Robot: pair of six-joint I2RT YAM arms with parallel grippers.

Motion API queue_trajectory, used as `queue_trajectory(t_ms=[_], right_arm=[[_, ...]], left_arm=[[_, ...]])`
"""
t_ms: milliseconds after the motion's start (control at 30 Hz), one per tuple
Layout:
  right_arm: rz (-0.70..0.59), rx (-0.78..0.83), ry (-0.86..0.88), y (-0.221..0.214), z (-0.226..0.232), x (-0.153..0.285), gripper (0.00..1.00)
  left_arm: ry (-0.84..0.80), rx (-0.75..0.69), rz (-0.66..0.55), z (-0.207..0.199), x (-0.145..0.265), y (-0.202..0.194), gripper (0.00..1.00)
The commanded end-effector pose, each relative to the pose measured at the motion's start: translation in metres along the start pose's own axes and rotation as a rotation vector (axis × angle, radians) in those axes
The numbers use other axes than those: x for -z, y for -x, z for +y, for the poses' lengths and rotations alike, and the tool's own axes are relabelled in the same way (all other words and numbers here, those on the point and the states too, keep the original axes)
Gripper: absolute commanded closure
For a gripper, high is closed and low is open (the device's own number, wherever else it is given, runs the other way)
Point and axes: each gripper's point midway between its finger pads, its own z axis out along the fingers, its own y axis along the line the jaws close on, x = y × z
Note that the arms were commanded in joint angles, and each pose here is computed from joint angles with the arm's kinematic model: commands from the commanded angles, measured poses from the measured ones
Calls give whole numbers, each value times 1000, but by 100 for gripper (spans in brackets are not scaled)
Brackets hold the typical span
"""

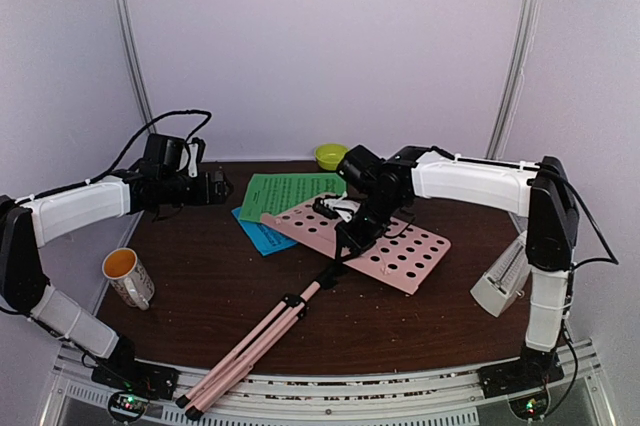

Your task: Set up the instrument practice props

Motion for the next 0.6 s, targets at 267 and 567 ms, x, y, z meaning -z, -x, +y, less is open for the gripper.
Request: queue_trajectory(t_ms=[267,567], right_arm=[[-183,65,-58,35,27,77,100],[-370,142,-268,46,25,152,100]], left_arm=[[-24,20,-55,-6,3,11,2],[-48,35,-101,-11,18,20,2]])
